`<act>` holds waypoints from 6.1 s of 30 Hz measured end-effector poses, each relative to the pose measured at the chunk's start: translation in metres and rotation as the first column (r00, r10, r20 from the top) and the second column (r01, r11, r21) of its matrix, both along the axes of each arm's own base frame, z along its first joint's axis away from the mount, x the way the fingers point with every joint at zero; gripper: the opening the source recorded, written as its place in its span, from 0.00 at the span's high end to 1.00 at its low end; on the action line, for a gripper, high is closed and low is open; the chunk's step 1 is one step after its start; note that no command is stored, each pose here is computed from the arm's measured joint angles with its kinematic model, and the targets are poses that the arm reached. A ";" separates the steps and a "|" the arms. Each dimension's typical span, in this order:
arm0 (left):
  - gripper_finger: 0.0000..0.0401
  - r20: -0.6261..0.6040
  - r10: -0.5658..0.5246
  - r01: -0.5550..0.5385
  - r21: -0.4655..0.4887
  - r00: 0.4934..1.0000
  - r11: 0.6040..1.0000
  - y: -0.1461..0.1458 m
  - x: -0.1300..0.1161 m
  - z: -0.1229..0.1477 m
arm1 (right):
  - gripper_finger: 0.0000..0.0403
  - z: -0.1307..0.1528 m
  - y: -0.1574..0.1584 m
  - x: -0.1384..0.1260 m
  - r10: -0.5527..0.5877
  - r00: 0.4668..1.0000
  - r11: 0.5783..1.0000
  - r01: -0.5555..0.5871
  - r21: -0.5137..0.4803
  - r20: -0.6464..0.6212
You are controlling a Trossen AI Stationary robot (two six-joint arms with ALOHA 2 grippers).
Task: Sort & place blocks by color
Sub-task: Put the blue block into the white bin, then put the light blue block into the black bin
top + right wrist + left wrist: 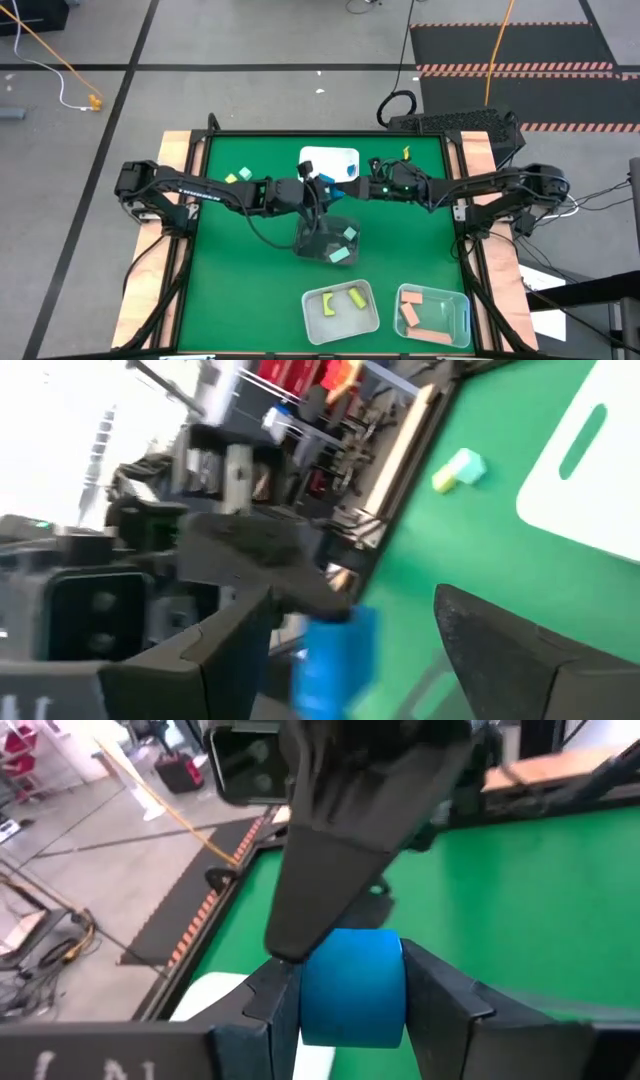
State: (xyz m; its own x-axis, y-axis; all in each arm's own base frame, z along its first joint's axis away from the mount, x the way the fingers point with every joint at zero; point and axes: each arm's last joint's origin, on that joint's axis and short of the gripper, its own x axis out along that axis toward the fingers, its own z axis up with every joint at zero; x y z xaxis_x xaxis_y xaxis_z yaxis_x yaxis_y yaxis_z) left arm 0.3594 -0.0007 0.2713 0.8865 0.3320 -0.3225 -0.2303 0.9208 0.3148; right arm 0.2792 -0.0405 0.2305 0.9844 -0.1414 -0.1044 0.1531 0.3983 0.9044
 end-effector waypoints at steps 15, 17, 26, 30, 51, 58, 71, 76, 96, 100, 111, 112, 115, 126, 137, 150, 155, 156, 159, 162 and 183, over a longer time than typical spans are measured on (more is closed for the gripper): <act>0.65 -0.042 0.014 -0.013 0.017 0.999 1.000 0.010 0.006 -0.013 | 0.55 -0.021 -0.001 0.014 0.021 1.000 0.998 -0.020 0.059 -0.014; 0.65 -0.044 0.016 -0.016 0.012 0.999 1.000 0.010 0.006 -0.013 | 0.62 -0.021 -0.001 0.014 0.021 1.000 0.998 -0.021 0.058 -0.009; 0.64 -0.050 0.033 -0.032 0.009 0.998 0.999 0.010 0.005 -0.014 | 0.83 -0.020 -0.001 0.014 0.025 1.000 0.999 -0.025 0.033 -0.002; 0.64 -0.045 0.059 -0.058 0.023 0.997 0.998 0.009 0.005 -0.013 | 0.83 -0.019 -0.003 0.014 0.037 0.999 0.999 -0.037 0.006 0.000; 0.35 -0.237 0.290 -0.345 -0.237 0.927 0.908 0.012 -0.014 -0.038 | 0.83 -0.035 -0.050 -0.001 -0.010 0.984 0.996 -0.006 -0.089 -0.180; 0.33 -0.268 0.406 -0.481 -0.357 0.874 0.800 0.013 -0.020 -0.044 | 0.83 -0.041 -0.067 -0.009 -0.077 0.957 0.952 -0.012 -0.305 -0.278; 0.33 -0.352 0.543 -0.646 -0.456 0.763 0.612 0.018 -0.032 -0.053 | 0.64 -0.040 -0.073 -0.010 -0.250 0.906 0.744 -0.046 -0.667 -0.342; 0.33 -0.454 0.618 -0.766 -0.410 0.642 0.496 0.030 -0.047 -0.061 | 0.56 -0.039 -0.073 -0.010 -0.249 0.907 0.737 -0.050 -0.674 -0.340; 0.33 -0.782 0.619 -0.997 -0.057 0.075 0.048 0.148 -0.133 -0.070 | 0.36 0.013 -0.061 -0.028 -0.179 0.979 0.798 0.084 -0.597 -0.101; 0.33 -0.803 0.590 -0.995 -0.104 0.085 0.002 0.166 -0.142 -0.071 | 0.36 0.028 -0.056 -0.039 -0.176 0.982 0.790 0.099 -0.605 -0.069; 0.33 -0.837 0.494 -0.971 -0.218 0.235 0.093 0.181 -0.149 -0.090 | 0.36 0.052 -0.046 -0.063 -0.176 0.984 0.783 0.119 -0.611 -0.033; 0.33 -0.841 0.481 -0.968 -0.231 0.249 0.098 0.181 -0.149 -0.092 | 0.36 0.053 -0.045 -0.065 -0.176 0.984 0.783 0.119 -0.611 -0.033; 0.33 -0.855 0.455 -0.968 -0.226 0.249 0.106 0.180 -0.154 -0.098 | 0.36 0.055 -0.045 -0.066 -0.176 0.984 0.780 0.125 -0.613 -0.022; 0.33 -0.833 0.479 -0.961 -0.252 0.277 0.117 0.179 -0.165 -0.124 | 0.36 0.054 -0.045 -0.066 -0.176 0.984 0.782 0.122 -0.611 -0.029; 0.35 -0.807 0.492 -0.945 -0.276 0.326 0.173 0.181 -0.163 -0.127 | 0.36 0.054 -0.045 -0.066 -0.176 0.984 0.789 0.123 -0.602 -0.030; 0.66 -0.817 0.471 -0.936 -0.346 0.332 0.059 0.176 -0.161 -0.124 | 0.36 0.048 -0.043 -0.066 -0.168 0.982 0.817 0.086 -0.571 -0.092; 0.66 -0.754 0.528 -0.903 -0.425 0.391 0.061 0.167 -0.158 -0.101 | 0.36 0.046 -0.036 -0.064 -0.135 0.984 0.792 0.036 -0.609 -0.118; 0.66 -0.728 0.546 -0.888 -0.455 0.414 0.067 0.165 -0.157 -0.094 | 0.36 0.045 -0.034 -0.063 -0.127 0.984 0.781 0.021 -0.624 -0.126; 0.66 -0.626 0.609 -0.821 -0.567 0.487 0.074 0.153 -0.154 -0.069 | 0.36 0.045 -0.028 -0.061 -0.097 0.986 0.748 -0.019 -0.664 -0.139; 0.66 -0.441 0.654 -0.668 -0.733 0.614 0.133 0.137 -0.144 -0.038 | 0.36 0.046 -0.021 -0.059 -0.071 0.988 0.707 -0.048 -0.705 -0.139; 0.66 0.463 0.450 0.399 -0.886 0.763 0.236 0.017 -0.053 0.039 | 0.36 0.067 0.023 -0.039 0.101 0.988 0.367 0.070 -0.928 0.114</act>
State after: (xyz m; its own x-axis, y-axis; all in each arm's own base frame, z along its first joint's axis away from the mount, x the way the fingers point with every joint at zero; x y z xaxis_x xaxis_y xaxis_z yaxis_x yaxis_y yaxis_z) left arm 0.3059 0.0159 0.3106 0.9730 0.1992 0.1165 0.0317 0.3846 -0.9226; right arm 0.2402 -0.0175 0.2978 0.9772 -0.0491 0.2063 0.0566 0.9979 -0.0306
